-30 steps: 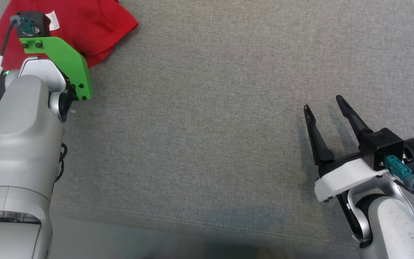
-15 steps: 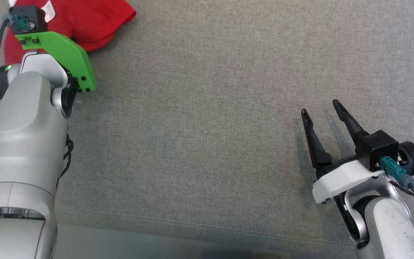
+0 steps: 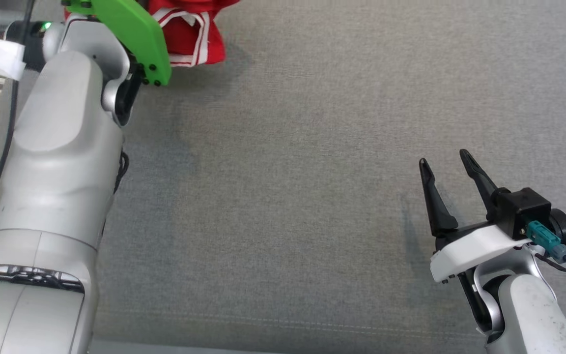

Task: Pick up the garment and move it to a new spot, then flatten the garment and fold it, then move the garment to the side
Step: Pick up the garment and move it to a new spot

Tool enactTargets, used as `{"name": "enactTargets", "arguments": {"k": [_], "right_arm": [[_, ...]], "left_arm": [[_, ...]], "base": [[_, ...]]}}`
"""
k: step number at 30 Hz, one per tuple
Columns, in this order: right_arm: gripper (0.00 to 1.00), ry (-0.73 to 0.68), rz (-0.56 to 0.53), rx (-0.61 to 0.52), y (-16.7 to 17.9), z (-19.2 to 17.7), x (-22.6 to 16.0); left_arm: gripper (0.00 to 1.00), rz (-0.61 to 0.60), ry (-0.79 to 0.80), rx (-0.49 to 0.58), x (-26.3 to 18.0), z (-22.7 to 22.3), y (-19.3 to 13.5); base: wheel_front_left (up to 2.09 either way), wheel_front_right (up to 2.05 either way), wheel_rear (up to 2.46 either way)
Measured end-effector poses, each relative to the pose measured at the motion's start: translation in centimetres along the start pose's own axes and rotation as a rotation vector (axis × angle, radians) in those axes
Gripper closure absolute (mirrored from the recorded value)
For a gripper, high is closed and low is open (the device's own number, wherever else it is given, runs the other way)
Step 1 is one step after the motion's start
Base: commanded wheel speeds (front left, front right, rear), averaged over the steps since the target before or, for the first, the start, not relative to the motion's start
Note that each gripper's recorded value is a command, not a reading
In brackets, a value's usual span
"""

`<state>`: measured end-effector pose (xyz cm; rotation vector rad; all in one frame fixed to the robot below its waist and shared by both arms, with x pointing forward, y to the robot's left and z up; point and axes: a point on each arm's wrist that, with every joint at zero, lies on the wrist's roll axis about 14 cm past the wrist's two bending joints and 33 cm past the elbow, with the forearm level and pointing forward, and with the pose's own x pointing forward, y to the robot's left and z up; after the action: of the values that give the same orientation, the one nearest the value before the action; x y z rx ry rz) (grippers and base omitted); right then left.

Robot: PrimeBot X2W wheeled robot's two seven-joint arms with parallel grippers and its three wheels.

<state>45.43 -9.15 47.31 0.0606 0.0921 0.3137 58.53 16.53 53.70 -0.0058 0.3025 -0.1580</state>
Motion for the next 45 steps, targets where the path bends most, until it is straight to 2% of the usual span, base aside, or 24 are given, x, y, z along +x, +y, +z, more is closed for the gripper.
{"name": "enactTargets", "arguments": {"k": [9,13,19,20,22,26,31,32,33,34,39,45], "right_arm": [[0.0,-0.065,-0.113,0.005,-3.4,2.2,-3.4],[0.0,-0.088,-0.176,-0.001,-5.2,2.9,-5.1],[0.0,-0.117,-0.265,-0.008,-7.8,3.7,-7.4],[0.0,-0.117,-0.265,-0.008,-7.8,3.7,-7.4],[0.0,-0.121,-0.284,-0.013,-8.3,3.8,-8.0],[0.0,-0.119,-0.318,-0.011,-9.2,3.5,-8.8],[0.0,-0.103,-0.338,-0.002,-10.0,2.5,-8.8],[0.0,-0.098,-0.339,0.003,-10.0,2.3,-8.7],[0.0,-0.093,-0.34,0.007,-10.1,2.1,-8.7],[0.0,-0.09,-0.338,0.008,-10.0,1.9,-8.5],[0.0,-0.093,-0.313,0.013,-9.5,1.8,-7.6],[0.0,-0.104,-0.283,0.017,-8.6,2.1,-6.9]], "left_arm": [[1.0,-0.271,-0.132,0.035,-0.4,5.2,-11.4],[1.0,-0.417,-0.182,-0.004,-1.4,6.7,-16.7],[1.0,-0.613,-0.163,-0.083,-3.3,5.8,-24.7],[1.0,-0.613,-0.163,-0.083,-3.3,5.8,-24.7],[1.0,-0.66,-0.16,-0.107,-3.9,5.8,-26.7],[1.0,-0.752,-0.145,-0.201,-4.7,5.5,-29.7],[1.0,-0.676,-0.017,-0.2,-2.3,0.4,-29.0],[0.94,-0.647,0.025,-0.198,-1.8,-1.3,-28.3],[0.19,-0.612,0.073,-0.193,-1.2,-3.2,-27.4],[0.0,-0.579,0.118,-0.176,-0.8,-5.1,-26.3],[0.0,-0.422,0.241,-0.158,-0.1,-11.1,-21.3],[0.0,-0.327,0.25,-0.17,-0.5,-12.4,-18.2]], "base": [[0.0,0.0,0.0],[0.0,0.0,0.0],[0.0,0.0,0.0],[0.0,0.0,0.0],[0.0,0.0,0.0],[0.0,0.0,0.0],[0.0,0.0,0.0],[0.0,0.0,0.0],[0.0,0.0,0.0],[0.0,0.0,0.0],[0.0,0.0,0.0],[0.0,0.0,0.0]]}}
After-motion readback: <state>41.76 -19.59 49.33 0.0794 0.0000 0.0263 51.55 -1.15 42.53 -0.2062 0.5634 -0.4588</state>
